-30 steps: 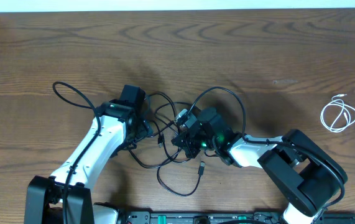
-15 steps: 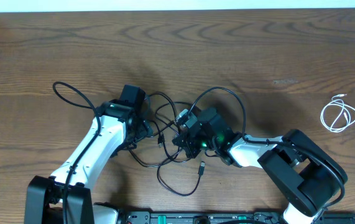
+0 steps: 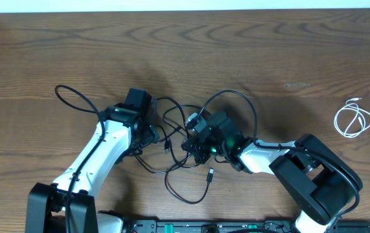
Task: Untangle cables
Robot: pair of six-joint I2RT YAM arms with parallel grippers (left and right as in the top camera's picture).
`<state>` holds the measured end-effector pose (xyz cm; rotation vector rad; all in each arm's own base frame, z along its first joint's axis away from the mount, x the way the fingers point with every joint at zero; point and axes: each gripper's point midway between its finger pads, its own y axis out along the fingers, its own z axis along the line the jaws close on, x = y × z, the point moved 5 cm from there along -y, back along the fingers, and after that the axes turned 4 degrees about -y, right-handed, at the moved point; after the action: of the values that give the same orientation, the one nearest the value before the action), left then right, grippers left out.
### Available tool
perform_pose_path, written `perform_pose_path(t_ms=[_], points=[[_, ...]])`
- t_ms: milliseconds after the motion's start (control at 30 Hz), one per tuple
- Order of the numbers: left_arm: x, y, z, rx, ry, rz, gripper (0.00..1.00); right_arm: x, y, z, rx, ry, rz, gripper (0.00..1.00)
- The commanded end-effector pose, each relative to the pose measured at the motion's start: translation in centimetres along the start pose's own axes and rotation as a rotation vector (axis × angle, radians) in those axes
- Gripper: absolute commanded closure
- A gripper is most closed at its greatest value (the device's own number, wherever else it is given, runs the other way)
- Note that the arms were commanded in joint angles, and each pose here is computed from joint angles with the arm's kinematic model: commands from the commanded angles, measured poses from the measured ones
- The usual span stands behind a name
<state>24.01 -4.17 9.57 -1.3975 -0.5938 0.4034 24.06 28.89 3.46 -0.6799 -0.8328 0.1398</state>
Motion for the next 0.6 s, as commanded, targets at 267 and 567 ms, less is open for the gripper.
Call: perform_pose_path(t_ms=[267,567], points=[[0.2,0.2,0.1,0.015,-0.008,-0.001,0.02,-0.2,0.0,-0.6,-0.027,0.009,0.006,0.99],[0.2,0.2,0.1,0.015,-0.008,-0.001,0.02,0.7,-1.1,0.1,0.149,0.015,-0.024,0.99]])
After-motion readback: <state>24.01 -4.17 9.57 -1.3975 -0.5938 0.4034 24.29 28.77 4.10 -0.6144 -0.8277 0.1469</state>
